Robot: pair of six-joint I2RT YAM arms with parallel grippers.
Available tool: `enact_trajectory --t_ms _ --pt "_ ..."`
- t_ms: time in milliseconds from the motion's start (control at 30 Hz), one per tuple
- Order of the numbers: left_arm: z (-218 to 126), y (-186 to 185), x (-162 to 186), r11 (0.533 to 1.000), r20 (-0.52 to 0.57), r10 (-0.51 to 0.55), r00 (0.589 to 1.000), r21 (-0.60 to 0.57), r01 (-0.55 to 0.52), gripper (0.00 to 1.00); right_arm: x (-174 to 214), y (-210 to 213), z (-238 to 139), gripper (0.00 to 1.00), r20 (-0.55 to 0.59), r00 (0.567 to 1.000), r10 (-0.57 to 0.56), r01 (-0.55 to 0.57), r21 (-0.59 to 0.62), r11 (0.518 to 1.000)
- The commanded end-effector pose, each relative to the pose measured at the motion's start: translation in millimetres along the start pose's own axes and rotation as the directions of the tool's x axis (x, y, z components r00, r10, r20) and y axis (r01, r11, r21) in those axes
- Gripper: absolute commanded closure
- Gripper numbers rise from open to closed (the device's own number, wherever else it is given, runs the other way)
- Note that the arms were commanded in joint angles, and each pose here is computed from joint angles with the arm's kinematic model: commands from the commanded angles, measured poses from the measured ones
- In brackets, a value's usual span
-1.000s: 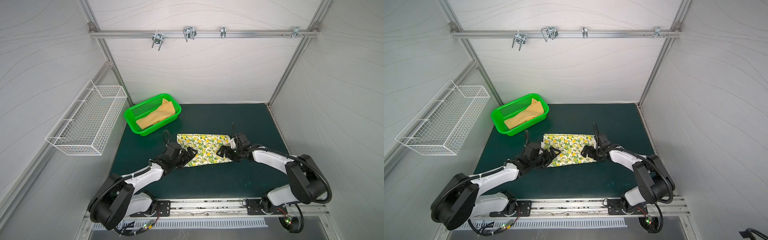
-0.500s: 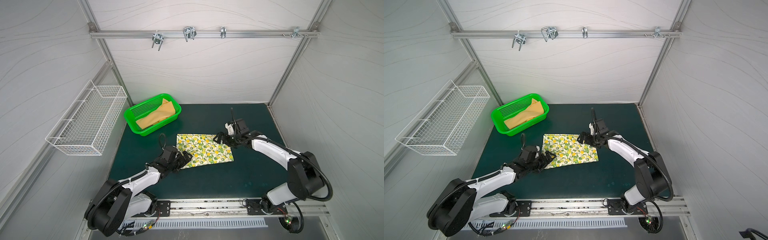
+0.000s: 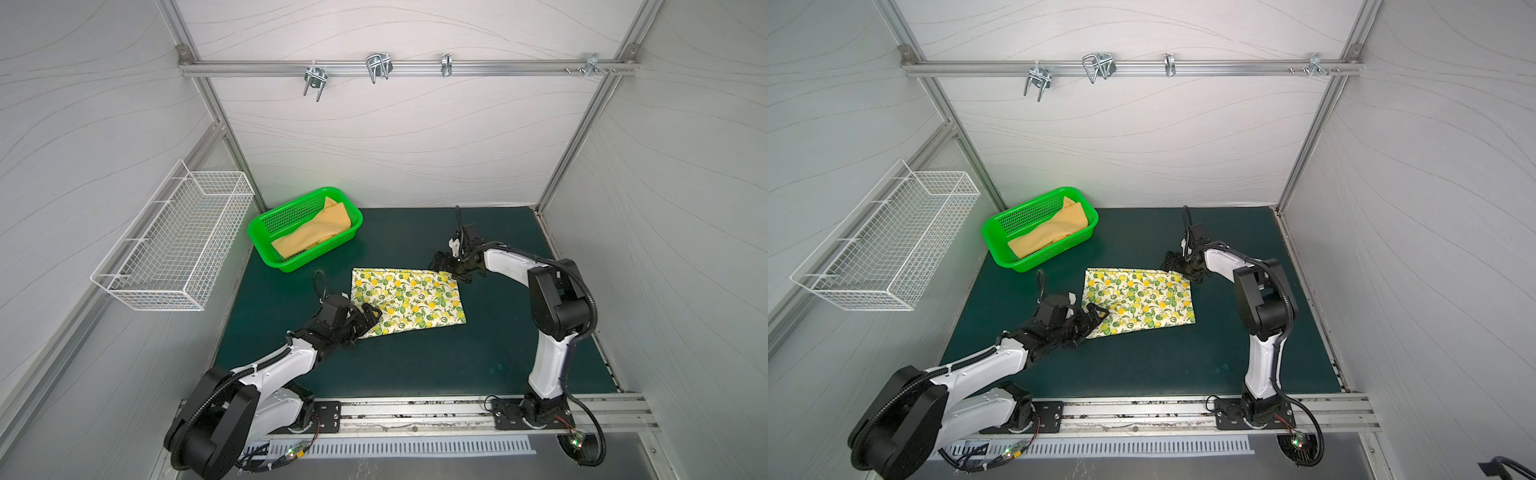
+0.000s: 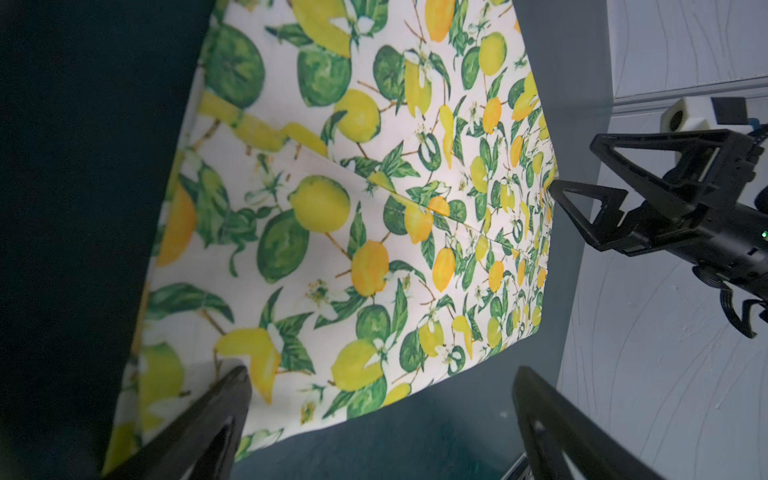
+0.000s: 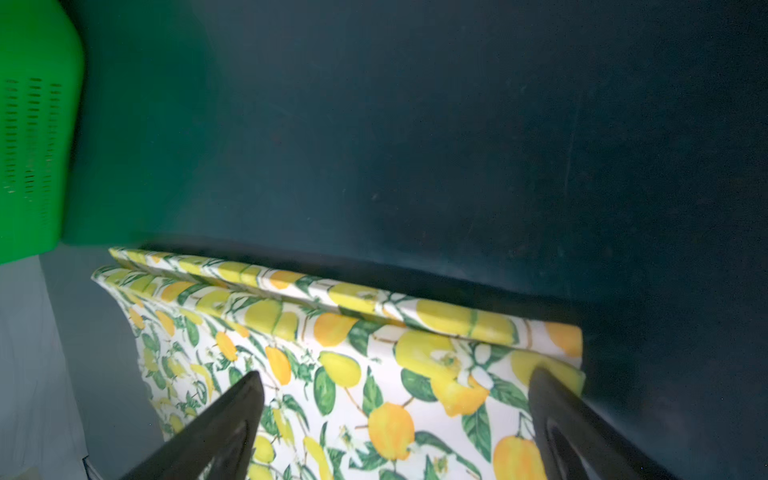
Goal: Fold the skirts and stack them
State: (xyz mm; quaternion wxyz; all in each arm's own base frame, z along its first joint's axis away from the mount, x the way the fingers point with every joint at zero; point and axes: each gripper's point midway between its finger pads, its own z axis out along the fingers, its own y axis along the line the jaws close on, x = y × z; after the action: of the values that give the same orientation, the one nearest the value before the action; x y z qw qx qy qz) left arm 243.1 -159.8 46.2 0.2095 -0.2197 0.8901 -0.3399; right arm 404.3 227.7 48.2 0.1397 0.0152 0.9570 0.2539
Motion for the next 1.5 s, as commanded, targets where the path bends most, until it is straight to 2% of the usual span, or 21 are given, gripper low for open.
enact_trajectory --t_ms 0,167,333,433,567,800,1033,1233,1467 --pt "-2 34 12 0.994 -0.026 -0.025 0.999 -0.112 0.022 0.01 4 -8 13 0.01 -0.04 0.999 0.001 0.0 0.02 1.0" --pt "-6 38 12 0.992 -0.023 -0.027 0.999 -0.121 0.024 0.01 7 -10 20 0.01 -0.049 0.999 0.013 -0.012 0.011 1.0" --pt "-10 32 6 0.993 -0.016 -0.005 1.0 -0.118 0.003 0.01 -3 9 -3 0.01 -0.004 1.0 -0.016 0.015 -0.038 0.999" --pt "-15 14 -5 0.995 -0.002 0.027 1.0 -0.094 -0.028 0.01 -11 27 -32 0.01 0.047 0.998 -0.048 0.052 -0.071 0.996" --pt "-26 -20 -25 0.992 0.02 0.105 0.994 -0.077 -0.104 0.01 -11 37 -68 0.01 0.088 0.992 -0.096 0.101 -0.056 0.993" --pt "-34 -72 -60 0.978 0.048 0.2 0.979 -0.064 -0.197 0.01 18 14 -93 0.01 0.09 0.987 -0.134 0.131 0.042 0.991" --pt "3 -89 -81 0.969 -0.005 0.23 0.973 -0.093 -0.229 0.01 55 -20 -85 0.01 0.043 0.99 -0.136 0.13 0.114 0.985" --pt "48 -71 -82 0.969 -0.072 0.202 0.977 -0.132 -0.211 0.01 82 -31 -66 0.02 -0.029 0.995 -0.091 0.094 0.088 0.992" --pt "67 -42 -82 0.973 -0.09 0.146 0.985 -0.168 -0.16 0.01 98 -37 -47 0.12 -0.07 0.996 -0.051 0.055 0.067 0.996"
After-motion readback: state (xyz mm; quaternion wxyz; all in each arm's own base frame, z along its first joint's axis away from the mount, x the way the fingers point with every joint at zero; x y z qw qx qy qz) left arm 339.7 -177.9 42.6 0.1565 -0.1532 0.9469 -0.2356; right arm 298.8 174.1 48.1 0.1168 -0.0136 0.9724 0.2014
